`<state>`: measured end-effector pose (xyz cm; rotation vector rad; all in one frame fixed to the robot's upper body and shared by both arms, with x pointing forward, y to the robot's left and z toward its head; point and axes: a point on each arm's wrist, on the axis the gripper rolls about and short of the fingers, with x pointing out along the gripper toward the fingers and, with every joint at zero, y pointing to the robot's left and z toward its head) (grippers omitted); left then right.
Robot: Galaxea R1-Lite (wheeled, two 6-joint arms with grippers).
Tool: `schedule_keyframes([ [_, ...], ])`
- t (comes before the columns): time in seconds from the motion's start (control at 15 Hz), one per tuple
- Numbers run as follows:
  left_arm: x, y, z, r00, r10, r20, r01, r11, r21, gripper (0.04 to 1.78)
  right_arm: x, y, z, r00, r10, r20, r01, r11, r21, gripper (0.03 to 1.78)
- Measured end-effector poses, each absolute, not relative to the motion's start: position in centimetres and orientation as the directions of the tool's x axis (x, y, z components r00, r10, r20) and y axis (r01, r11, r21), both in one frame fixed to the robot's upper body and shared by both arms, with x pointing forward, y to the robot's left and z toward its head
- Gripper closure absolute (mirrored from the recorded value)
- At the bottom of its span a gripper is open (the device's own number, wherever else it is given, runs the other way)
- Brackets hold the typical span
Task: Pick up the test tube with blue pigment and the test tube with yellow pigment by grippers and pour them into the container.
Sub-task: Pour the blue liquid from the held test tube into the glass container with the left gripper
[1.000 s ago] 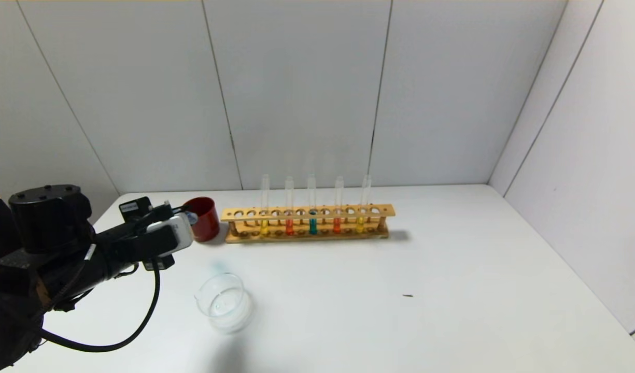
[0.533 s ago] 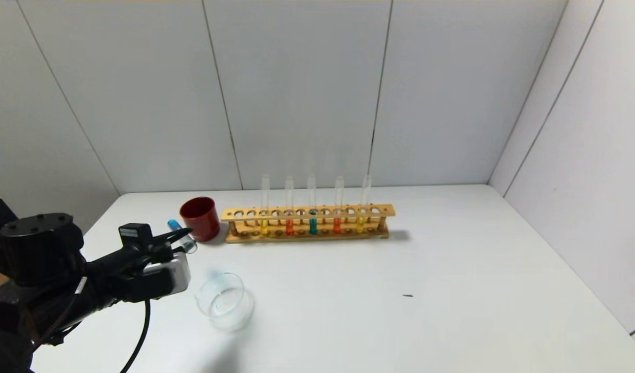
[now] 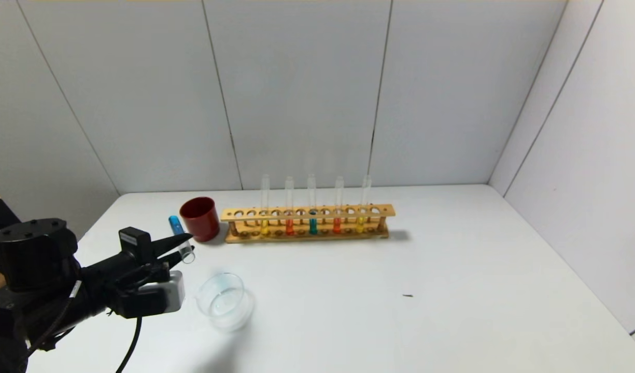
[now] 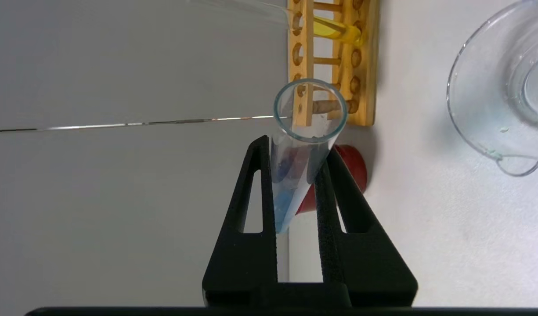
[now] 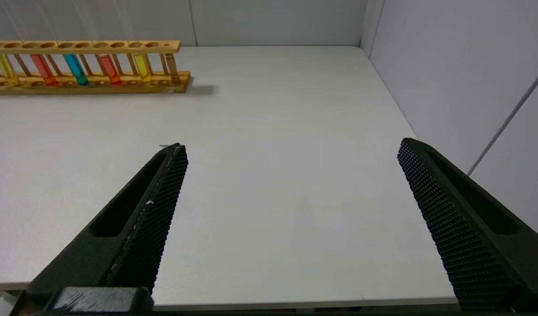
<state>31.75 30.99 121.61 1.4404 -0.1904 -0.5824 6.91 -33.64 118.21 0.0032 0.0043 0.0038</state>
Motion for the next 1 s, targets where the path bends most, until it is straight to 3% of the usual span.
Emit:
schedule_keyframes([
  [1.0, 35.0, 31.8, 119.4, 0.817, -0.533, -0.220, 0.177, -0.132, 0.975, 1.51, 6.9, -33.6, 118.2, 1.000, 0.004, -0.004, -0.004, 1.000, 0.003, 0.06],
])
